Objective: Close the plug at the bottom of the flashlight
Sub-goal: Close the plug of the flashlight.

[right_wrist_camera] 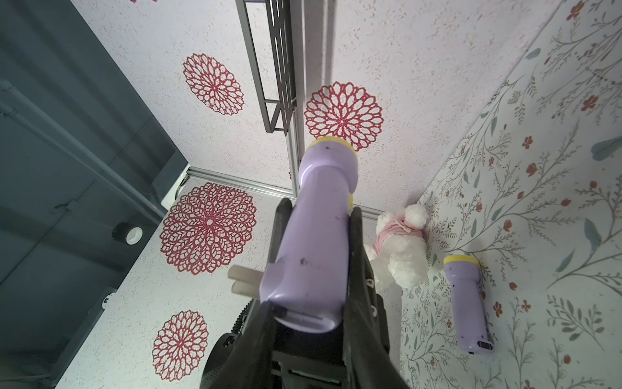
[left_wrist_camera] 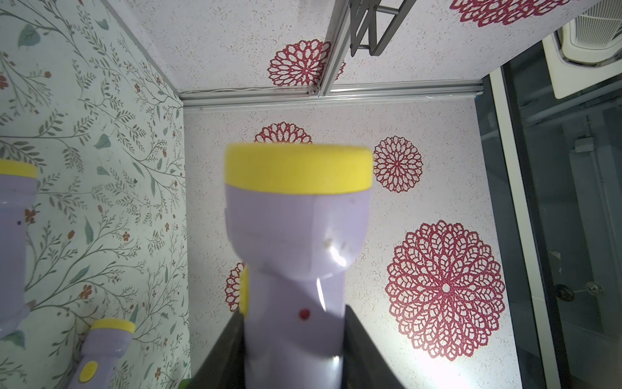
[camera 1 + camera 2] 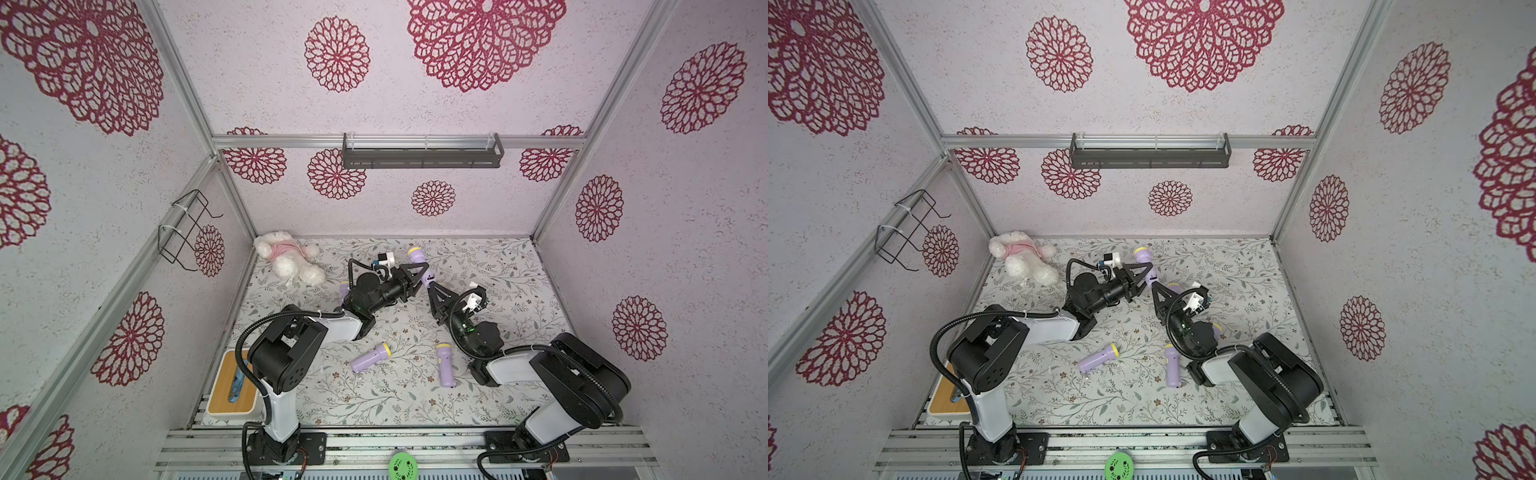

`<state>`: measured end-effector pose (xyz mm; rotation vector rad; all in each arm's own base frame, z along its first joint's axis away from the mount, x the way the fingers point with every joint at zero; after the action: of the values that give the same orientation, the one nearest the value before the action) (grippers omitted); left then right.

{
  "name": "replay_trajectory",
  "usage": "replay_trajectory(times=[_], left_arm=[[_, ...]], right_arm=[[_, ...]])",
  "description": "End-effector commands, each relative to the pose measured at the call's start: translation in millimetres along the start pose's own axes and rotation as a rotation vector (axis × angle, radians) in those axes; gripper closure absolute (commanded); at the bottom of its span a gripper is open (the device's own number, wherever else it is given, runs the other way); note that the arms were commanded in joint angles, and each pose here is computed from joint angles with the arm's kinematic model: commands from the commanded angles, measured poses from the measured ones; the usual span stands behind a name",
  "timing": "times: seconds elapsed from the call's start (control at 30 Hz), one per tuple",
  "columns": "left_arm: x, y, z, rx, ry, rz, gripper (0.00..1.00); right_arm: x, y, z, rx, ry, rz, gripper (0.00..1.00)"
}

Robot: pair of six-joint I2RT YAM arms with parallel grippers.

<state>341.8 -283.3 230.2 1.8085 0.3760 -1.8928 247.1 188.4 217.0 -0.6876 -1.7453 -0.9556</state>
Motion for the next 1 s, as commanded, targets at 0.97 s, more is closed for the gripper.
replay_trajectory(times=[0.97], left_arm=[[-14.6,0.9,12.3,0.051,0.016,0.08,1.0]], right_arm=[[30.3,-3.3,-6.7,-0.05,0.01,-0.152,0.64]])
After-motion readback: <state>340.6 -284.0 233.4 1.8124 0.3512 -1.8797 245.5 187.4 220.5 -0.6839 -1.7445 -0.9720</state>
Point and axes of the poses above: each gripper's point midway between its finger pads, its own y axis out along the fingers, its own x axis along the line the jaws close on, z = x × y, the point moved 10 cm from there along -y, back along the fingers, and after that the axes turned 7 degrees about -y, right-handed, at the moved point
